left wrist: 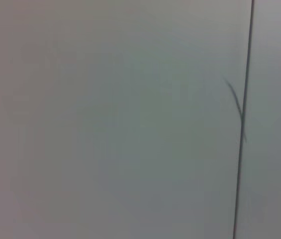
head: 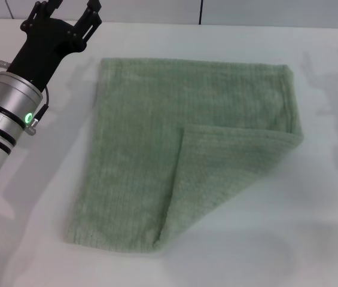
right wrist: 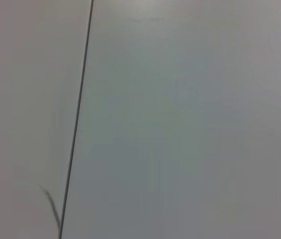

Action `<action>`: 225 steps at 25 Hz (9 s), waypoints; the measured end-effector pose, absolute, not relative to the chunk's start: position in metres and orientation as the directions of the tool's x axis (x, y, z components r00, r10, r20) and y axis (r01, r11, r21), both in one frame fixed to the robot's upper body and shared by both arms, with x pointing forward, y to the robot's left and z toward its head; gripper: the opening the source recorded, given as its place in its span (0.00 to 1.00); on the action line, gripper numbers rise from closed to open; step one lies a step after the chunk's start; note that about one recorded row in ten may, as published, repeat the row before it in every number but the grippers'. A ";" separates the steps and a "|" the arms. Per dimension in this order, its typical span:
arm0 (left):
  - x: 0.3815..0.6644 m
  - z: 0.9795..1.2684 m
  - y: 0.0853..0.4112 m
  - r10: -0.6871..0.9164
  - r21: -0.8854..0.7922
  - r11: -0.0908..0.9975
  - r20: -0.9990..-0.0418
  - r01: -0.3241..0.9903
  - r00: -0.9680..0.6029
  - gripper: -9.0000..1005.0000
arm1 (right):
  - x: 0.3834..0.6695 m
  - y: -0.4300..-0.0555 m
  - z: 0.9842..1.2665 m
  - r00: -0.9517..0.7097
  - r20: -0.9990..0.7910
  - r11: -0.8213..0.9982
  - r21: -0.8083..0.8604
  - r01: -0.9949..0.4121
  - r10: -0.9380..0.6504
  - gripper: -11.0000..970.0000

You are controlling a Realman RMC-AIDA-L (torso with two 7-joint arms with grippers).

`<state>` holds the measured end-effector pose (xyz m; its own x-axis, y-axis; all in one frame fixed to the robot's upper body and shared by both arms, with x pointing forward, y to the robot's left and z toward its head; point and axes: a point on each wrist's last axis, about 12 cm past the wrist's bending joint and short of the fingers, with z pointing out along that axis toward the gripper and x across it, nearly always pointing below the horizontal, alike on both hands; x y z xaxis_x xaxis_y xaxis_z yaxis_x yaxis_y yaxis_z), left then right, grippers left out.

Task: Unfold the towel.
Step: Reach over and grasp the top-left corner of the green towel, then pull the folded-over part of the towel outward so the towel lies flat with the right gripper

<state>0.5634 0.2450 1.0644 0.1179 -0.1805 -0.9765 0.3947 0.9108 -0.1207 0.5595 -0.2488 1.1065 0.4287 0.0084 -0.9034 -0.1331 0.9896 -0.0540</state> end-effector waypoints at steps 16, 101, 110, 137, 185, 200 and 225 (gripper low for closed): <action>0.568 1.062 0.243 -0.161 -0.118 0.915 -0.984 0.385 0.082 0.79 | 0.568 -0.246 1.106 0.424 -0.906 0.987 -0.062 -0.145 0.006 0.80; 0.612 1.027 0.200 0.122 -0.046 0.939 -0.881 0.341 -0.457 0.02 | 0.631 -0.124 1.138 -0.259 -0.942 0.873 -0.065 -0.484 -0.214 0.80; 0.612 1.028 0.201 0.119 -0.048 0.940 -0.882 0.338 -0.457 0.02 | 0.621 -0.115 1.167 -0.403 -0.842 0.855 -0.122 -0.505 -0.358 0.80; 0.612 1.028 0.202 0.120 -0.046 0.940 -0.882 0.337 -0.457 0.02 | 0.614 -0.097 1.167 -0.505 -0.576 0.605 0.023 -0.796 -0.643 0.79; 0.613 1.030 0.198 0.117 -0.051 0.937 -0.886 0.345 -0.449 0.03 | 0.624 -0.096 1.120 -0.493 -0.490 0.528 0.076 -0.846 -0.719 0.44; 0.613 1.030 0.199 0.113 -0.054 0.938 -0.886 0.342 -0.449 0.03 | 0.625 -0.095 1.117 -0.490 -0.471 0.525 0.064 -0.849 -0.734 0.44; 0.611 1.029 0.200 0.107 -0.059 0.939 -0.886 0.339 -0.451 0.04 | 0.612 -0.095 1.137 -0.398 -0.491 0.424 0.061 -0.903 -0.775 0.05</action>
